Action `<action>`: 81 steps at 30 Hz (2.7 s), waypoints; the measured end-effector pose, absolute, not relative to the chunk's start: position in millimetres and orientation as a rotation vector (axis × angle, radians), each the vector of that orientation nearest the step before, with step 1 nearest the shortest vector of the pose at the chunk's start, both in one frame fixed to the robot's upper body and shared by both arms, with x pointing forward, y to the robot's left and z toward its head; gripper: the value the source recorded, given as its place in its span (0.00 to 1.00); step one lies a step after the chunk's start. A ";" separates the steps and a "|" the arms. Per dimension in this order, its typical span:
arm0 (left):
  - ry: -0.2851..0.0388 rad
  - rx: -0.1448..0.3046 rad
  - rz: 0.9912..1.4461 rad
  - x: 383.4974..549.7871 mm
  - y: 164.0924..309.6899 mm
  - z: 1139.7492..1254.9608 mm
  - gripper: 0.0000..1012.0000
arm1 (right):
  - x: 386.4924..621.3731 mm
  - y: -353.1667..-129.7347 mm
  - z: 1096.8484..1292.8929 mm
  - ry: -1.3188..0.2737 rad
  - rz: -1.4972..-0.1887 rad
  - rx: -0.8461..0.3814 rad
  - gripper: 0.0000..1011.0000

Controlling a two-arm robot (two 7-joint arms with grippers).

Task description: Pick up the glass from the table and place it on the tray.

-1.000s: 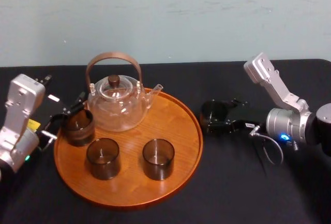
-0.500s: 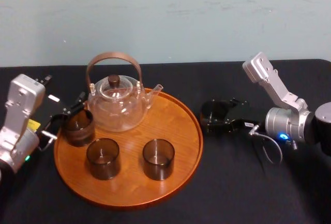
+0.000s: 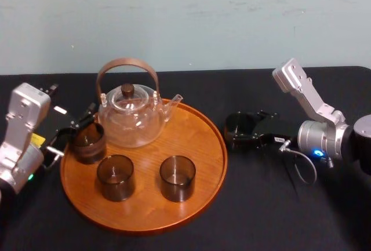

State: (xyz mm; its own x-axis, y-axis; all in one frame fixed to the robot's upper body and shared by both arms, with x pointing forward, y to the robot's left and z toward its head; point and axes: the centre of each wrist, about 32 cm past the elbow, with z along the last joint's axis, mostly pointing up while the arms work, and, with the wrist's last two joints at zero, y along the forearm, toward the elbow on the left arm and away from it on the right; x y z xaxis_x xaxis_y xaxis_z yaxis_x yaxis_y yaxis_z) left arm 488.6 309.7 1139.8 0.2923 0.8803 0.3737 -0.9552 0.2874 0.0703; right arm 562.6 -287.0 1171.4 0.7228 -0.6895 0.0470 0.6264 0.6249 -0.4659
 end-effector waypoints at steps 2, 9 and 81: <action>-0.285 0.305 1.248 488.6 309.7 1139.8 0.99 | 562.6 -287.1 1171.3 0.141 -0.758 -0.479 0.89; -0.285 0.305 1.248 488.6 309.7 1139.8 0.99 | 562.3 -287.4 1171.3 0.143 -0.758 -0.478 0.89; -0.285 0.304 1.248 488.6 309.7 1139.8 0.99 | 590.6 -228.1 1179.2 0.060 -0.556 -0.390 0.89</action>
State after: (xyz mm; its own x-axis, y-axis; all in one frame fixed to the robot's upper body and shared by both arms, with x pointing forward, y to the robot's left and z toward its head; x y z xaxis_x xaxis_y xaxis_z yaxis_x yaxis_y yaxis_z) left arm 488.6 309.7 1139.8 0.2923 0.8803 0.3737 -0.9552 0.2873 0.0702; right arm 590.6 -228.1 1179.2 0.8498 -0.5248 0.0486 0.5023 0.7785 -0.3764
